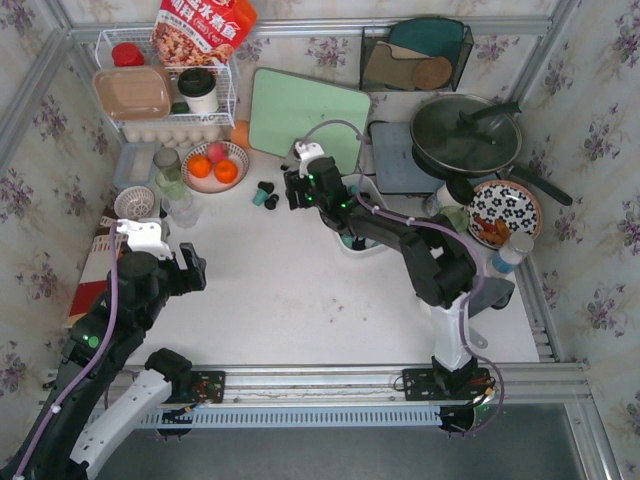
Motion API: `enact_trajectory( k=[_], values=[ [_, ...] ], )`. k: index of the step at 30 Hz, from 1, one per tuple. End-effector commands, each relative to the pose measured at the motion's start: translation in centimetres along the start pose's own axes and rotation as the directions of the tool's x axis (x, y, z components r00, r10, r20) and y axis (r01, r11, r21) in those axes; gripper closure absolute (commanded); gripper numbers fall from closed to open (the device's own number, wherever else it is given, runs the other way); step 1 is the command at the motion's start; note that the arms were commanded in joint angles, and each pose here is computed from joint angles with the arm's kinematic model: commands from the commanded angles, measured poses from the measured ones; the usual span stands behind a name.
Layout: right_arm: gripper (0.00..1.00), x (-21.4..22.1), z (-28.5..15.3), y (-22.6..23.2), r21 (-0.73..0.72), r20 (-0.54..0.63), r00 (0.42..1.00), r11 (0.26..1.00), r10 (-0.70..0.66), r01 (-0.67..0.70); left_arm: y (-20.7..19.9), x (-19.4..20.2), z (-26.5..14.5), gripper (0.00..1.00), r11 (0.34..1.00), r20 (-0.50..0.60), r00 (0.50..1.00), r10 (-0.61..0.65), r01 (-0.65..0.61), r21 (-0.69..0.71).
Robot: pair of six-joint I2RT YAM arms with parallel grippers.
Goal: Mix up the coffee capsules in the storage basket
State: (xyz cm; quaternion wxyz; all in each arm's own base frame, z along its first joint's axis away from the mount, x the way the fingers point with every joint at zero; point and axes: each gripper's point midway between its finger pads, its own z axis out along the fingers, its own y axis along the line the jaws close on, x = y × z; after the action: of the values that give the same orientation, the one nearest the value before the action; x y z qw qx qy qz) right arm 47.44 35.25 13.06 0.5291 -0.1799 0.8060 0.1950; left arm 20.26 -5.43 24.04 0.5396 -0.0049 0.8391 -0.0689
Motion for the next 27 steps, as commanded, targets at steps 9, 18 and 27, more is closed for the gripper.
enact_trajectory(
  k=[9,18,27],
  values=[
    [0.32,3.5,7.0,0.8,0.13,-0.004,0.945,0.937,0.328,-0.325,-0.3,-0.8,-0.3,0.18,1.0,0.039,0.999,-0.025,0.025,0.02],
    [0.3,5.9,9.6,2.2,0.122,-0.027,0.932,0.927,0.361,-0.355,-0.5,-0.9,-0.6,0.18,0.999,0.048,0.998,-0.034,0.032,0.039],
    [0.3,7.5,10.6,2.6,0.16,-0.095,0.938,0.935,0.334,-0.317,-0.7,-1.0,-0.7,0.18,0.998,0.057,0.998,-0.041,0.037,0.054]
  ],
)
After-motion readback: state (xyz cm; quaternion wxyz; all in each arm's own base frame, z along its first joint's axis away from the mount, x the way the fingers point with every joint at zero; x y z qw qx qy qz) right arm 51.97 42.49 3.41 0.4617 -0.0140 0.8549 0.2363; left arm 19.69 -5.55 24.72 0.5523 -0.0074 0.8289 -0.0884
